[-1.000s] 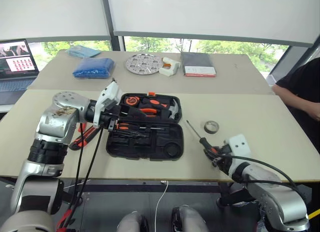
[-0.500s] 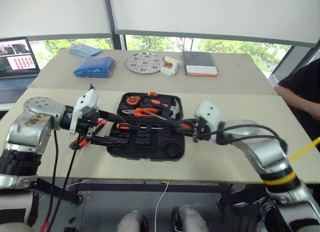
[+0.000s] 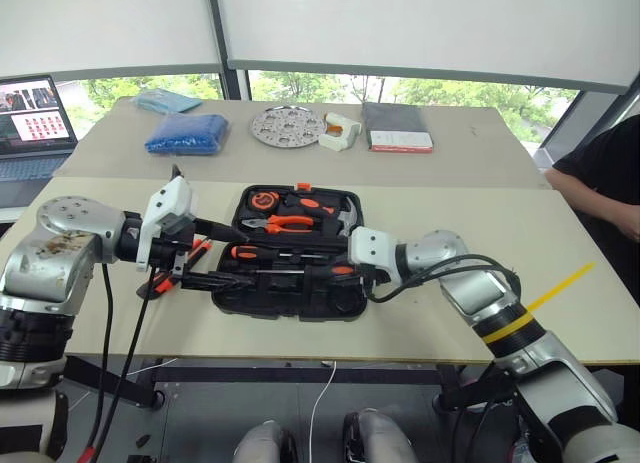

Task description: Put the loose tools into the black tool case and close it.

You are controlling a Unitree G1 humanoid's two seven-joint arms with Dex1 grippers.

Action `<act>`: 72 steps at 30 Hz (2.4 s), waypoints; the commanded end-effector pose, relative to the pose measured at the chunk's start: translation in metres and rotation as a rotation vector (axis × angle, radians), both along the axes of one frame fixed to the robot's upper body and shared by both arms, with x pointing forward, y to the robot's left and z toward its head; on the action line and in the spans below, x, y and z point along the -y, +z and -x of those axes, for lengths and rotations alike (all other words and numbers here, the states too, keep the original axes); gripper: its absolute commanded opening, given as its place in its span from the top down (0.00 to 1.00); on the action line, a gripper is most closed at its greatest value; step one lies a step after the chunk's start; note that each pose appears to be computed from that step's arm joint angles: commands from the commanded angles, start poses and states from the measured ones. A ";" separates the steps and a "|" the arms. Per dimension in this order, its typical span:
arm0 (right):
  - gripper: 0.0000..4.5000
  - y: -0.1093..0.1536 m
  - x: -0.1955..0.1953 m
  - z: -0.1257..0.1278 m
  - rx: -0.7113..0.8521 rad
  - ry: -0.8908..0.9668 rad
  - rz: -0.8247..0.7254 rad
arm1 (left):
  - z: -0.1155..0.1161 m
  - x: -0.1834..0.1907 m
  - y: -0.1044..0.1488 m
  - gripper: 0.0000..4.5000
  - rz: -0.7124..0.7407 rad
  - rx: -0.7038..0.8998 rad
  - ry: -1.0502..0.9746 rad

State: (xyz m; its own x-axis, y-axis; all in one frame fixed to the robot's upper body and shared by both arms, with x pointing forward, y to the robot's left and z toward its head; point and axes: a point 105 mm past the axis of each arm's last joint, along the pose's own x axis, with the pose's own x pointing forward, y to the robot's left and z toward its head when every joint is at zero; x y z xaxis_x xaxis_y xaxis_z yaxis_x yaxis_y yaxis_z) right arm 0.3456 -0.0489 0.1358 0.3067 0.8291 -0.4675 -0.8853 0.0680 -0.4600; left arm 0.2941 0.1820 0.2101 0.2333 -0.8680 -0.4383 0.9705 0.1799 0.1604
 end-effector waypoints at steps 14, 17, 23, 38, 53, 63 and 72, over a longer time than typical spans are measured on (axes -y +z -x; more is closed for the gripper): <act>0.33 0.020 0.008 -0.012 0.037 -0.027 -0.035 | -0.003 0.005 0.012 0.00 0.020 0.064 -0.006; 0.11 0.033 -0.001 -0.010 0.040 -0.021 -0.096 | -0.005 0.005 0.013 0.00 0.020 0.068 -0.006; 0.35 0.039 -0.014 -0.010 0.005 -0.033 -0.165 | -0.007 0.006 0.012 0.00 0.020 0.068 -0.005; 1.00 -0.031 -0.014 -0.019 -0.047 -0.080 0.088 | -0.009 0.006 0.007 0.00 0.021 0.069 0.003; 0.83 0.069 -0.025 0.015 -0.179 0.030 -0.347 | -0.010 -0.025 0.008 0.00 0.065 0.086 0.202; 0.06 0.100 0.016 0.056 -0.229 0.047 -0.445 | 0.049 -0.155 -0.025 0.00 0.111 0.112 1.025; 0.01 0.103 0.013 0.076 -0.224 0.108 -0.462 | 0.040 -0.178 -0.035 0.00 0.091 0.041 1.255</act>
State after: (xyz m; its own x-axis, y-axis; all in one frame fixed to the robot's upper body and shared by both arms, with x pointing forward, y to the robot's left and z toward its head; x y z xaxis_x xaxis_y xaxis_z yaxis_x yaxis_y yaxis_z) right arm 0.2822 -0.0639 0.2255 0.1824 0.9739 -0.1351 -0.9734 0.1594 -0.1647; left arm 0.2387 0.3652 0.1621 0.9252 -0.0779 -0.3714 0.1145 0.9904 0.0775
